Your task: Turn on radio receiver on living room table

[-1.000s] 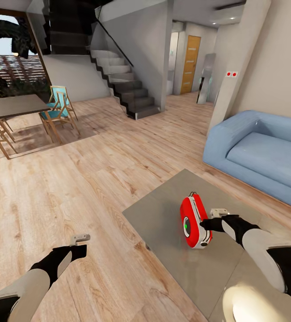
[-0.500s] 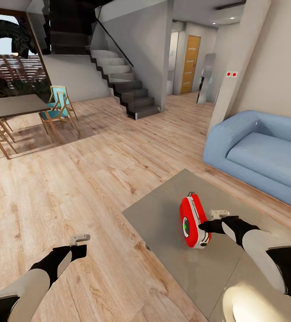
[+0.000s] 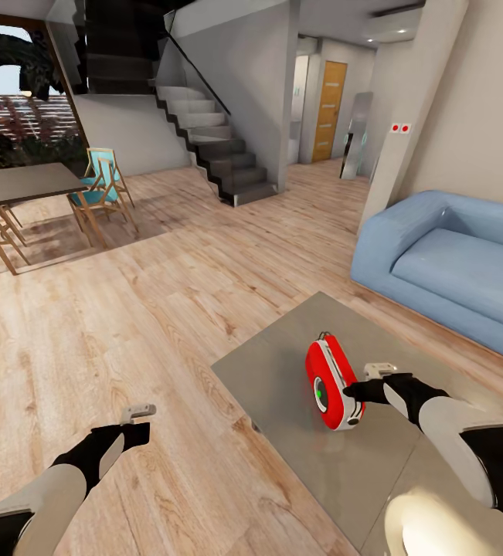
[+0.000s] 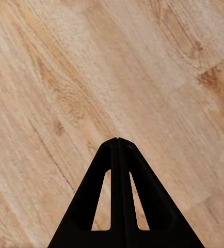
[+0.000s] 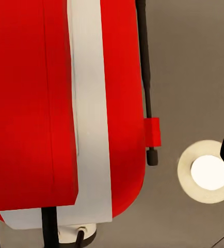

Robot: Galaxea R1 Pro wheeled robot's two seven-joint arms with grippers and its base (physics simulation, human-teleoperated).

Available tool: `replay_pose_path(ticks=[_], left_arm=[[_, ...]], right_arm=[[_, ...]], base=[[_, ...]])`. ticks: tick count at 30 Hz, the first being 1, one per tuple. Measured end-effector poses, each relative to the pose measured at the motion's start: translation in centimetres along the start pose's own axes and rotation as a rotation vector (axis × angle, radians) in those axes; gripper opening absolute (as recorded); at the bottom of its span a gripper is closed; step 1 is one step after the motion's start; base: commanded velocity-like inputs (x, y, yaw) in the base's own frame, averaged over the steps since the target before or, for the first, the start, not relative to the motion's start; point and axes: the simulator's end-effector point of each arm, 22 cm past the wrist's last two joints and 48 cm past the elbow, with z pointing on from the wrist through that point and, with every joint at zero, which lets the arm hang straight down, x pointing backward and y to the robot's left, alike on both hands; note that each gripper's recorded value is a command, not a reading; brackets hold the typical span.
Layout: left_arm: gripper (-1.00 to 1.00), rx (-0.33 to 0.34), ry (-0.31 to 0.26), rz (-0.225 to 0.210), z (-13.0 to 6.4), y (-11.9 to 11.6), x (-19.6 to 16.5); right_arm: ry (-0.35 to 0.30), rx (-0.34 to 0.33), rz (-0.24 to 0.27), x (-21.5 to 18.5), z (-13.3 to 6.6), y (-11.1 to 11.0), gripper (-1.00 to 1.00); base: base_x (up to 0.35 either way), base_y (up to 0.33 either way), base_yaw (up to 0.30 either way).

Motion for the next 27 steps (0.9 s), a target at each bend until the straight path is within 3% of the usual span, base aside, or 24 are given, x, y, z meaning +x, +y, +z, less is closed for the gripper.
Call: replay_pose_path(ticks=[27], left_arm=[[-1.0,-0.001,0.0,0.0,0.0,0.06,0.01]], right_arm=[[0.0,-0.001,-0.003,0.0,0.02,0.11,1.0]], base=[[-0.001,0.0,0.0]])
